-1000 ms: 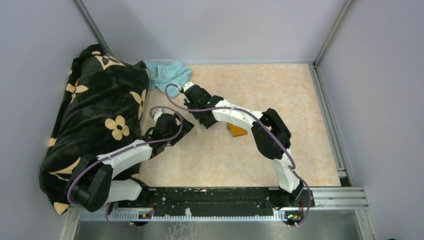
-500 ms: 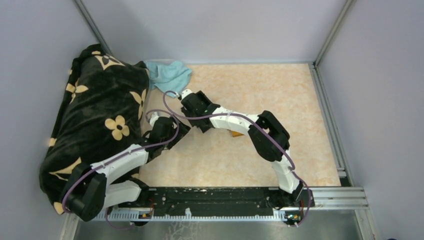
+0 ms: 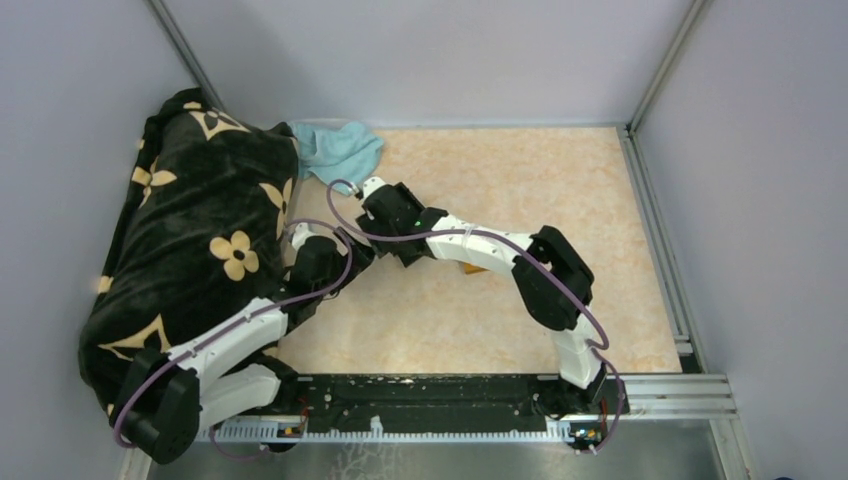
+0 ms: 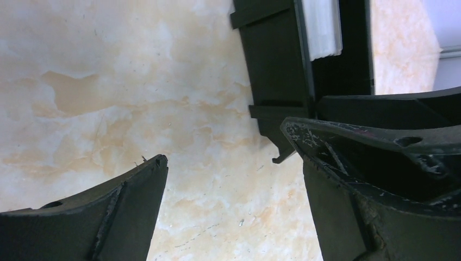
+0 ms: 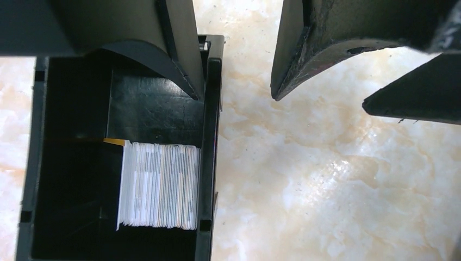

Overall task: Put the credit cards into the card holder
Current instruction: Move the storage box to the center of the board, then pick up the credit card from the storage box.

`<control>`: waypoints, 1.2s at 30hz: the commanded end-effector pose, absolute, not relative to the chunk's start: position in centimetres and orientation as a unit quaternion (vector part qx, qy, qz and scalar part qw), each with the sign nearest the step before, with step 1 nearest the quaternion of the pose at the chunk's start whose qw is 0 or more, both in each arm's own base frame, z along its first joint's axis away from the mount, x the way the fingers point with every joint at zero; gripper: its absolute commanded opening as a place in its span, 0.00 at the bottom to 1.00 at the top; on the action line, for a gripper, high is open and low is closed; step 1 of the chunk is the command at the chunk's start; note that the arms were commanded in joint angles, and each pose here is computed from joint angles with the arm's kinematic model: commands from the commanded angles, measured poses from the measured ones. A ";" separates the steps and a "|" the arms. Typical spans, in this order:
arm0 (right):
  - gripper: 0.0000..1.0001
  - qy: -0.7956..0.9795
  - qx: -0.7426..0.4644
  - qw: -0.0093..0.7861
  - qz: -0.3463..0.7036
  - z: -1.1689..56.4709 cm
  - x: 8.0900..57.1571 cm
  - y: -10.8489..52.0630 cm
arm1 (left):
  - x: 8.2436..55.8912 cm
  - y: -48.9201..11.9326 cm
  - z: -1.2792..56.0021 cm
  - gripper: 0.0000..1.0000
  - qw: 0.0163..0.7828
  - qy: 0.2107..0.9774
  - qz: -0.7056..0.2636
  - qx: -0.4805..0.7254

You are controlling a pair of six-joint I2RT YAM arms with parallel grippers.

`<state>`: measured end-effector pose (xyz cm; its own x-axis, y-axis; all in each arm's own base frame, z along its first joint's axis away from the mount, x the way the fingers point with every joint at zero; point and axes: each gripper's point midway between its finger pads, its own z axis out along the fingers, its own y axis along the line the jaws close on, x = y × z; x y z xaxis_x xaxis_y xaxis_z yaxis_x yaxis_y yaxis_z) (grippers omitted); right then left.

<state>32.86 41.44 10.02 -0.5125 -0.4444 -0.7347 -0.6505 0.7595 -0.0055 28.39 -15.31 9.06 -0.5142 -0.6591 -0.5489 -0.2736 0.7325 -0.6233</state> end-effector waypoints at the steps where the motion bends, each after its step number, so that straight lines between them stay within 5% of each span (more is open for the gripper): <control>1: 0.50 0.829 -0.303 0.435 0.181 17.5 32.8 42.7 | 28.7 -15.2 10.6 1.00 0.457 0.817 -0.259 -0.239; 14: 0.57 0.823 -0.300 0.455 0.162 21.0 36.9 39.9 | 29.8 -16.1 10.1 0.94 0.464 0.819 -0.260 -0.213; 23: 0.58 0.835 -0.301 0.416 0.197 18.8 40.3 39.3 | 31.4 -16.6 8.8 0.79 0.453 0.834 -0.234 -0.211; 36: 0.58 0.842 -0.309 0.374 0.235 15.2 41.6 40.1 | 32.6 -16.4 7.1 0.73 0.439 0.846 -0.210 -0.218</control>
